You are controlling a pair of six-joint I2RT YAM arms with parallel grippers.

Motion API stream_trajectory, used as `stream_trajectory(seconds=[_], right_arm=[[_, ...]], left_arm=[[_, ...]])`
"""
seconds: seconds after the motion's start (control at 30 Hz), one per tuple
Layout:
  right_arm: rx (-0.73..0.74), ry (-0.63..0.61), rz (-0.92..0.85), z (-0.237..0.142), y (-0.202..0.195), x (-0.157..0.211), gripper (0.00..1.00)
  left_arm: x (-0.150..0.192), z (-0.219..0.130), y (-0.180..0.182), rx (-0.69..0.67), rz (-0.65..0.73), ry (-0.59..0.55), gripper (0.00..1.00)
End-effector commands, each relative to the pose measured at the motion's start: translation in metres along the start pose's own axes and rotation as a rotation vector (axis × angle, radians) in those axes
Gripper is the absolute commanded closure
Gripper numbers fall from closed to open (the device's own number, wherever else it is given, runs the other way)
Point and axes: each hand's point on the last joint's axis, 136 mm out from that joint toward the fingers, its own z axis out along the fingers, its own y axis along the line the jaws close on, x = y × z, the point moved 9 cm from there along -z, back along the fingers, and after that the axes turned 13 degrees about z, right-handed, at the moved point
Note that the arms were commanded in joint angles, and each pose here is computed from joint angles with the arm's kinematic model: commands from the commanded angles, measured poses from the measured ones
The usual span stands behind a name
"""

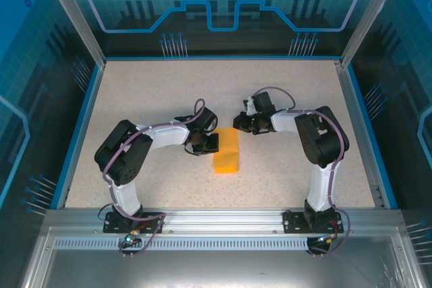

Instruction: Fold a paper plane with a square sheet of paper (pick it up from the middle)

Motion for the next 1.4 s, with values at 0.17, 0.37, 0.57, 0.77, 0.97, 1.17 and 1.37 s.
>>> stream_trajectory(seconds=[0.17, 0.37, 0.57, 0.77, 0.97, 1.17, 1.37], right_arm=[[-0.037, -0.034, -0.05, -0.031, 0.007, 0.001, 0.9], [-0.091, 0.066, -0.057, -0.042, 0.028, 0.049, 0.9], [-0.022, 0.195, -0.031, -0.033, 0.019, 0.09, 0.9], [0.001, 0.25, -0.026, -0.034, 0.004, 0.105, 0.9], [0.015, 0.278, -0.022, -0.029, -0.004, 0.112, 0.9], [0.067, 0.307, -0.026, -0.025, -0.019, 0.12, 0.9], [0.082, 0.326, -0.028, -0.029, -0.027, 0.13, 0.88]], left_arm=[[0.049, 0.033, 0.048, -0.253, -0.034, 0.218, 0.95], [0.047, 0.035, 0.046, -0.245, -0.03, 0.22, 0.95], [0.045, 0.035, 0.045, -0.244, -0.022, 0.223, 0.95], [0.046, 0.035, 0.046, -0.247, -0.019, 0.225, 0.95], [0.048, 0.035, 0.047, -0.251, -0.02, 0.23, 0.95], [0.049, 0.035, 0.048, -0.259, -0.016, 0.236, 0.95], [0.05, 0.037, 0.05, -0.265, -0.019, 0.247, 0.95]])
